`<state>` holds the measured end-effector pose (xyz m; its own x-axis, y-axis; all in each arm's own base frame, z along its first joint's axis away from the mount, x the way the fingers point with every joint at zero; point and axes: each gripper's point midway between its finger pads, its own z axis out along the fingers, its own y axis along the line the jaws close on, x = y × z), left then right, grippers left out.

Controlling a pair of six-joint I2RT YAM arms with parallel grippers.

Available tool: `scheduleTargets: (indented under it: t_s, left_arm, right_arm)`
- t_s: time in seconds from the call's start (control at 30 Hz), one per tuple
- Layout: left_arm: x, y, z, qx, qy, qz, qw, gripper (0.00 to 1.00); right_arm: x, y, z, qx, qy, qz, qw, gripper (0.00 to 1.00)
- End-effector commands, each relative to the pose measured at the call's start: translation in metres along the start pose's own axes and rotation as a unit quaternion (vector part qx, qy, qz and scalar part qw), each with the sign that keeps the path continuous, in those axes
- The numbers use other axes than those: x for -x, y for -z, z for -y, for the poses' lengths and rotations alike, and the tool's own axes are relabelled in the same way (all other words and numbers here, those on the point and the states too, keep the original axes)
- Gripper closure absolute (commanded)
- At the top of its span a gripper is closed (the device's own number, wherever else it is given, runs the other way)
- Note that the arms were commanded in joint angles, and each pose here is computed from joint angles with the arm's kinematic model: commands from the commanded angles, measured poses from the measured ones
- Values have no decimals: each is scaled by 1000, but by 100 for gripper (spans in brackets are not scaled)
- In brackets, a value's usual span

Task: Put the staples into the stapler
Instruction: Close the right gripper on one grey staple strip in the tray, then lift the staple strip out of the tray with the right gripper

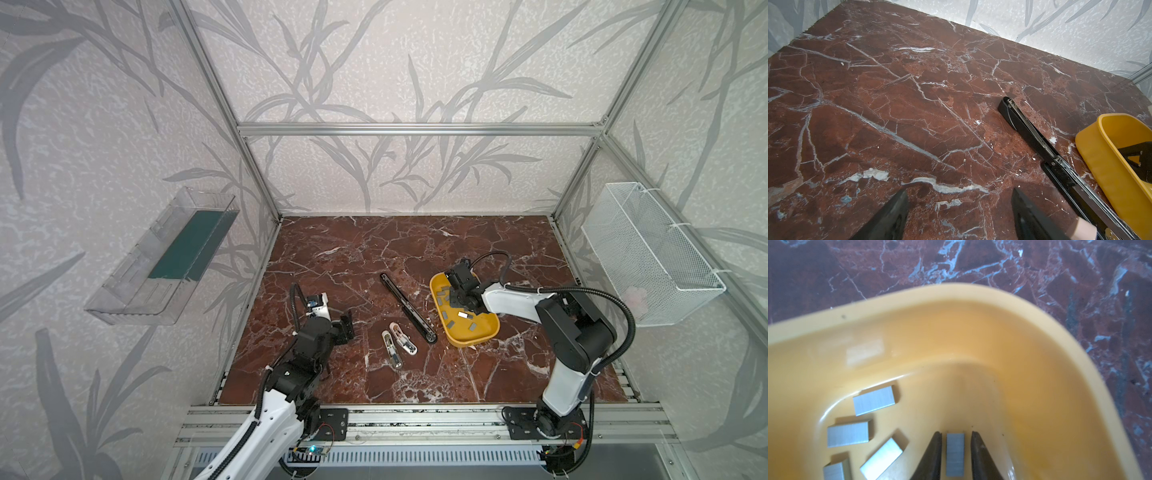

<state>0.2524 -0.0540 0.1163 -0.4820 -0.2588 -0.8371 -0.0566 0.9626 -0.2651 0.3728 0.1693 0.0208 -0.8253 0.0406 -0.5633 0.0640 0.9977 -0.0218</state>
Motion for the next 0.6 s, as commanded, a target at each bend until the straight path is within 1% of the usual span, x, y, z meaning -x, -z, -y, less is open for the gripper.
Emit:
scheduleTargets:
  t_s: [0.0,0.07,0.17,0.57]
  left_arm:
    - [8,2,2,-3,5,14,1000,22]
    - [8,2,2,-3,5,13,1000,22]
    - [8,2,2,-4,5,13,1000,22]
    - [8,2,2,-5,4,13,1000,22]
  right_arm:
    - [-20,-11,5,-10,0,-35,999,75]
    - [-21,-12,4,-7,-1,-36,999,80]
    - [-21,-12,4,-8,-1,-36,999,83]
    - [-20,-11,6,-11,0,-33,999,87]
